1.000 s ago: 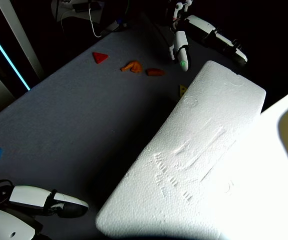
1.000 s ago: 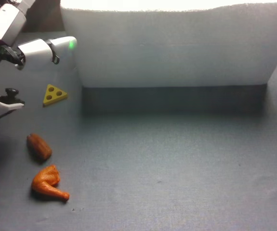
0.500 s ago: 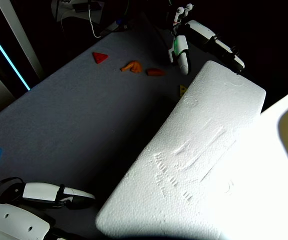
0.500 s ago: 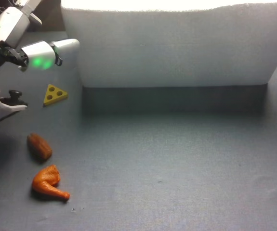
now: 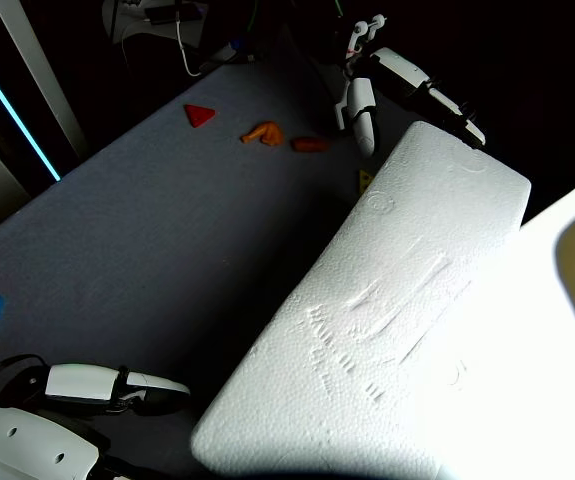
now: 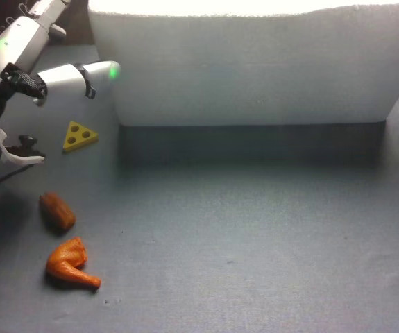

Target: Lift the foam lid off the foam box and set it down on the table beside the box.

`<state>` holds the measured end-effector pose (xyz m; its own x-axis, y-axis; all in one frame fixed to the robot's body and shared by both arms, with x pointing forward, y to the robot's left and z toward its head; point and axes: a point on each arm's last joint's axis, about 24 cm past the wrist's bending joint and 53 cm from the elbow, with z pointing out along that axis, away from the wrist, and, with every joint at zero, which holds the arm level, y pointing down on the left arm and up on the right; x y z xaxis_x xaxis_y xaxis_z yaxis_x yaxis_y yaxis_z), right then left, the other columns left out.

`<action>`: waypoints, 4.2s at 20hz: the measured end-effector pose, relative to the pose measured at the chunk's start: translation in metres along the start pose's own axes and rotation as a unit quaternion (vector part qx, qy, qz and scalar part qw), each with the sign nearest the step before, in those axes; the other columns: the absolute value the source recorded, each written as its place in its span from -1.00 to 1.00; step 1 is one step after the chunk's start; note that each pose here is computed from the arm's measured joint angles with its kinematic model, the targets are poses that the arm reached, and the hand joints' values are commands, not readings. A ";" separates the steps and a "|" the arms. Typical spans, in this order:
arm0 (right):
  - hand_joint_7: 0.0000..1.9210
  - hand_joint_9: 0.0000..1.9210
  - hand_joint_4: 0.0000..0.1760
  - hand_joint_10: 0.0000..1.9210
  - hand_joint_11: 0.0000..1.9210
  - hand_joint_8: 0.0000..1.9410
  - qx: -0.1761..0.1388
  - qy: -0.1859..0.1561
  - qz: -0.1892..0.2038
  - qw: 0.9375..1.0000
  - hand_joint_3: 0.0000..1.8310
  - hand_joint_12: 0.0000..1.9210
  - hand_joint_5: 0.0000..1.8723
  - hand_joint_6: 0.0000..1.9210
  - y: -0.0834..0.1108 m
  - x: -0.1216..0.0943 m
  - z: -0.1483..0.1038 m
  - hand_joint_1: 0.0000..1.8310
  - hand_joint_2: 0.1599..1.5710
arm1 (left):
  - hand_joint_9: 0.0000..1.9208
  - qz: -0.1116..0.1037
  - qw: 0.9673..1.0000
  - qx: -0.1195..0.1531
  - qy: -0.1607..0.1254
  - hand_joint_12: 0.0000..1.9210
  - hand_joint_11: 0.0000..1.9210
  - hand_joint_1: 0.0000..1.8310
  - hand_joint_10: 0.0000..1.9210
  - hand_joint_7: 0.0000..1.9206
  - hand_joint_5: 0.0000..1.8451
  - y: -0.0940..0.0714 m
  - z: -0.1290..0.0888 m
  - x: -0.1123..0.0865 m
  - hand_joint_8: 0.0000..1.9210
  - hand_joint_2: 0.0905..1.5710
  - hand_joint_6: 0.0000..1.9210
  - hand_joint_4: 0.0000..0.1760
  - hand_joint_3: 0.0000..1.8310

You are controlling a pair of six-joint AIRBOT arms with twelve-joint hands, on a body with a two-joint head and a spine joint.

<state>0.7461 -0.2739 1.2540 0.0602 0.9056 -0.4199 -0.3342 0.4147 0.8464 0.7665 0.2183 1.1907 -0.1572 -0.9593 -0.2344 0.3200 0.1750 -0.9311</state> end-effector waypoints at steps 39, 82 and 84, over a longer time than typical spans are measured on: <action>-0.70 -1.00 -1.00 0.05 -1.00 -0.74 -0.011 0.004 0.020 1.000 -1.00 0.76 -1.00 0.27 0.006 0.009 0.009 -0.37 0.62 | -0.83 -0.012 1.000 -0.004 0.023 0.10 -1.00 -0.48 -0.96 -0.90 -0.89 0.001 0.016 0.022 -0.99 0.51 -0.97 -0.86 -0.99; -0.94 -0.99 -1.00 -0.67 -1.00 -0.94 -0.103 0.018 -0.007 0.994 -1.00 -0.08 -0.99 -0.92 0.071 0.004 -0.048 -0.41 0.63 | -1.00 0.038 0.994 0.095 0.025 -0.43 -1.00 -0.57 -1.00 -1.00 -0.99 -0.069 -0.045 0.000 -1.00 0.42 -0.99 -0.73 -1.00; -0.90 -0.94 -1.00 -0.66 -1.00 -0.99 -0.103 0.020 -0.011 0.994 -1.00 0.18 -0.95 -0.95 0.071 0.003 -0.055 -0.40 0.63 | -1.00 0.043 0.994 0.097 0.032 -0.71 -1.00 -0.63 -1.00 -1.00 -1.00 -0.070 -0.051 0.004 -1.00 0.42 -1.00 -0.65 -1.00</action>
<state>0.6710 -0.2467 1.2954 0.0326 0.8904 -0.4541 -0.5184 0.4035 0.7540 0.6960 0.2135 1.2406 -0.1782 -0.9260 -0.3329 0.5070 0.2035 -0.8376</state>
